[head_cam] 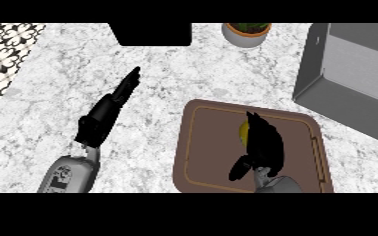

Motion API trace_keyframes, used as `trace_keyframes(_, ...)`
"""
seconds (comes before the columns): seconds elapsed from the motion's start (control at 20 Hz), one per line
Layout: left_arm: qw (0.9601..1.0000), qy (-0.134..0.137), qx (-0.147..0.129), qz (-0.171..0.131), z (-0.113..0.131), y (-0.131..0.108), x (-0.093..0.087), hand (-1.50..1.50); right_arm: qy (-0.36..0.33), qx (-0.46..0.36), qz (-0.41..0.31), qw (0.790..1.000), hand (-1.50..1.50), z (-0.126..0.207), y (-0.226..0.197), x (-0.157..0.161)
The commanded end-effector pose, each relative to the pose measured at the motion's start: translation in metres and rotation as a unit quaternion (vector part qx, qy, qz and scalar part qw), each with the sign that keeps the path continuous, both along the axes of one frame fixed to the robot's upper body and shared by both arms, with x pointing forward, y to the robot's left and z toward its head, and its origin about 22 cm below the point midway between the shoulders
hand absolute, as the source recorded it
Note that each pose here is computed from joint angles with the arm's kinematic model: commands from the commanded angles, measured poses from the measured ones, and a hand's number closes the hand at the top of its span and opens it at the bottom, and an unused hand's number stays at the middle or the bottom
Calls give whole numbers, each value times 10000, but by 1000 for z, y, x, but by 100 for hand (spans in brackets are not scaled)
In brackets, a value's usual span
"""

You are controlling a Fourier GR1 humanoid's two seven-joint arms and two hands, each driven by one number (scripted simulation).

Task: Pick the lemon from the tray and place it in the cardboard box

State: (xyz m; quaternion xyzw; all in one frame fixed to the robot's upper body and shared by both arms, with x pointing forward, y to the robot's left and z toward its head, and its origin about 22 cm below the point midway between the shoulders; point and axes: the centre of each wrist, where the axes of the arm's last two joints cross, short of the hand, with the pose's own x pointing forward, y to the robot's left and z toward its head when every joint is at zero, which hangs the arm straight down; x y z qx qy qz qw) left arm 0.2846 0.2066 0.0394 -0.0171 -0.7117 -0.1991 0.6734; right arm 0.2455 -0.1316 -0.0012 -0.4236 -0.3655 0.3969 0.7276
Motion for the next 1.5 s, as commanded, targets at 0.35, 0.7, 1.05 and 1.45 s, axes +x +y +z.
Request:
trace_keyframes(0.35,10000,34,8,-12,10,-6,-2,0,-14,-437,364,9984,150,-19,-7,11)
trace_keyframes(0.7,10000,23,-12,36,-2,-7,-1,0,-733,-578,879,9917,150,29,-128,34)
trace_keyframes(1.05,10000,-56,10,-7,-5,12,12,0,-1620,-1258,831,9752,150,23,-183,48)
trace_keyframes(1.45,9999,-38,-31,106,-4,-5,-1,0,-2512,-1016,909,9583,150,120,-152,18)
